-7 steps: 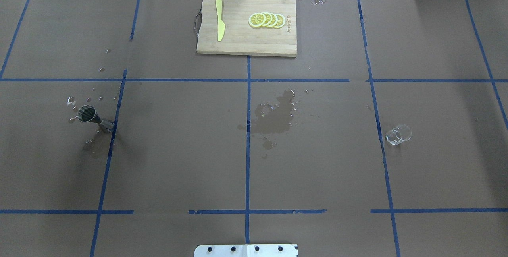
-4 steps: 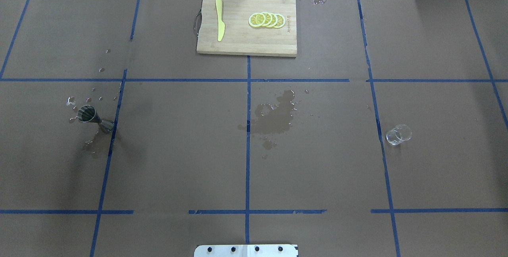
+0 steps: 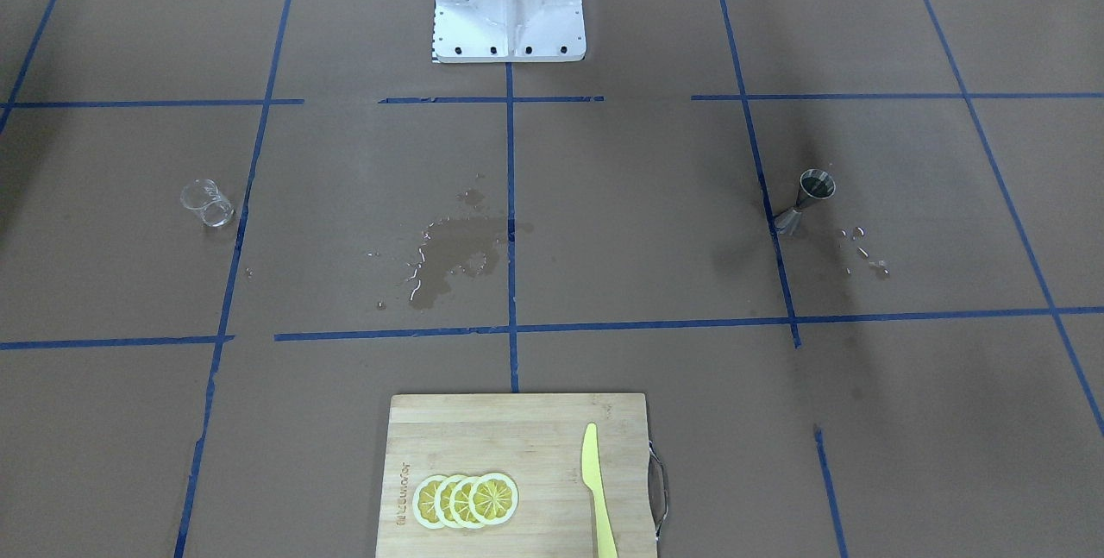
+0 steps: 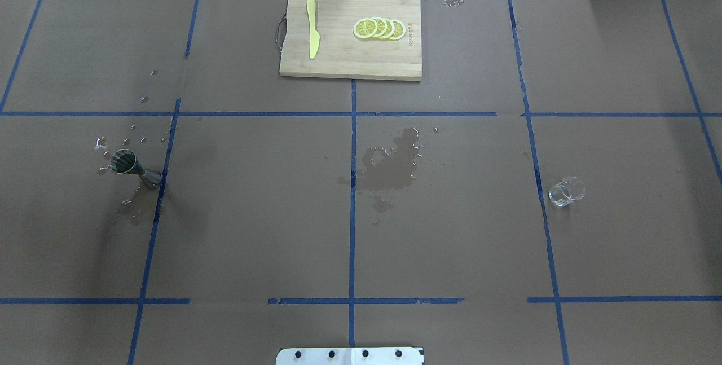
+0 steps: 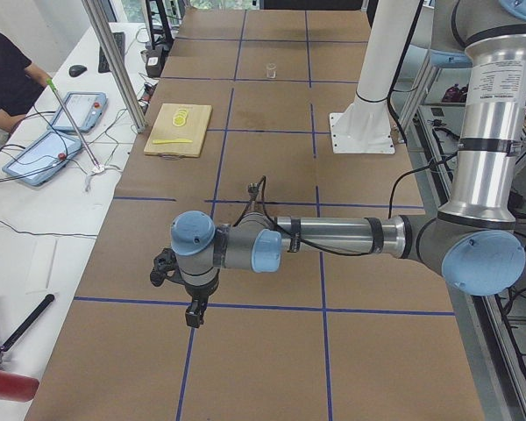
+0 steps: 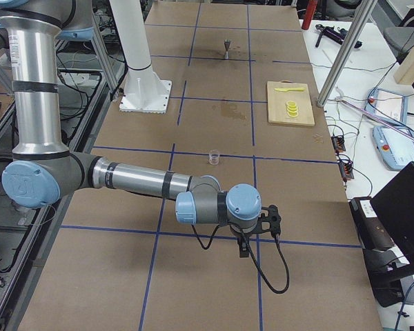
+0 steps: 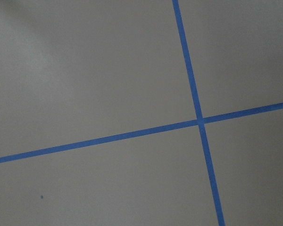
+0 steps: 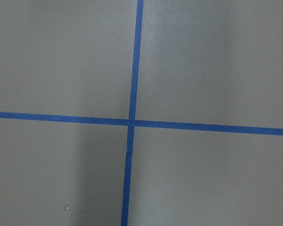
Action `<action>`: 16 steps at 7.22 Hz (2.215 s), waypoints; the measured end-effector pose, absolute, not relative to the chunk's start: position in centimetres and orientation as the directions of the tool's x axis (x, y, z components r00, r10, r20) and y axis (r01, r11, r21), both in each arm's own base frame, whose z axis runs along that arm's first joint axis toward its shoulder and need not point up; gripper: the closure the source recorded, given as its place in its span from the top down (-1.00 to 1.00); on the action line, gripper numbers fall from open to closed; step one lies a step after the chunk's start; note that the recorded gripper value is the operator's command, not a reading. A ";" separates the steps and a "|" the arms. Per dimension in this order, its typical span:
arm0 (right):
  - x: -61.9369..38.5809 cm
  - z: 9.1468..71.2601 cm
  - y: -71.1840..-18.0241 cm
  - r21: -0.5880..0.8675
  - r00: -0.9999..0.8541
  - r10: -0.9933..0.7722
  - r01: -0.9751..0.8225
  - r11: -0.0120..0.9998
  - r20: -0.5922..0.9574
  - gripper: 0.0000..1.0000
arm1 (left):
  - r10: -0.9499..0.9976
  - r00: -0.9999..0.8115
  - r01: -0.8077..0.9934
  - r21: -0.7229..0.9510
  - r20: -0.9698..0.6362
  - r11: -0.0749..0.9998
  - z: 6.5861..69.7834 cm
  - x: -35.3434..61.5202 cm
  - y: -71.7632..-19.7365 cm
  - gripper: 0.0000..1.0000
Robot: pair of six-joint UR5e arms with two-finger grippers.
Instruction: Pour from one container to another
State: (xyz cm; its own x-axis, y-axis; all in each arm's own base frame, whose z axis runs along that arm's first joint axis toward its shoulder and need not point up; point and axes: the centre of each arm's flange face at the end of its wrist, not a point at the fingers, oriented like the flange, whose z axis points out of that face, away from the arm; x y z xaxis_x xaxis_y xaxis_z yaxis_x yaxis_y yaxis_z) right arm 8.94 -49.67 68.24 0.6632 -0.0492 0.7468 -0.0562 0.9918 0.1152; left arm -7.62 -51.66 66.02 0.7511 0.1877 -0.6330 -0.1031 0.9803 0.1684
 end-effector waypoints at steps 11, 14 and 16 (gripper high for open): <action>8.7 68.0 -49.9 0.112 0.660 -0.044 -0.062 0.992 0.750 1.00 | 0.047 0.666 -0.010 0.055 -0.745 0.998 66.3 -6.0 -47.4 1.00; 8.6 68.1 -49.9 0.130 0.661 -0.058 -0.060 0.990 0.748 1.00 | 0.053 0.666 -0.010 0.062 -0.744 0.998 66.1 -6.0 -47.4 1.00; 8.3 68.1 -50.0 0.137 0.663 -0.068 -0.052 0.989 0.746 1.00 | 0.059 0.666 -0.010 0.070 -0.744 0.998 65.7 -6.0 -47.6 1.00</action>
State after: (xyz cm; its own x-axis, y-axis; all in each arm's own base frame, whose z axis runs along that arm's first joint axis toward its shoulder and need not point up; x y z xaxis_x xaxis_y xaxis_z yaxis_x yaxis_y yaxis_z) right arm 8.26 -49.98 68.05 0.6628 -0.0685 0.7457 -0.0520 0.9892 0.1370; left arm -6.01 -47.57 65.72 0.6661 0.0589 -0.7435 -0.0104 0.9975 0.0698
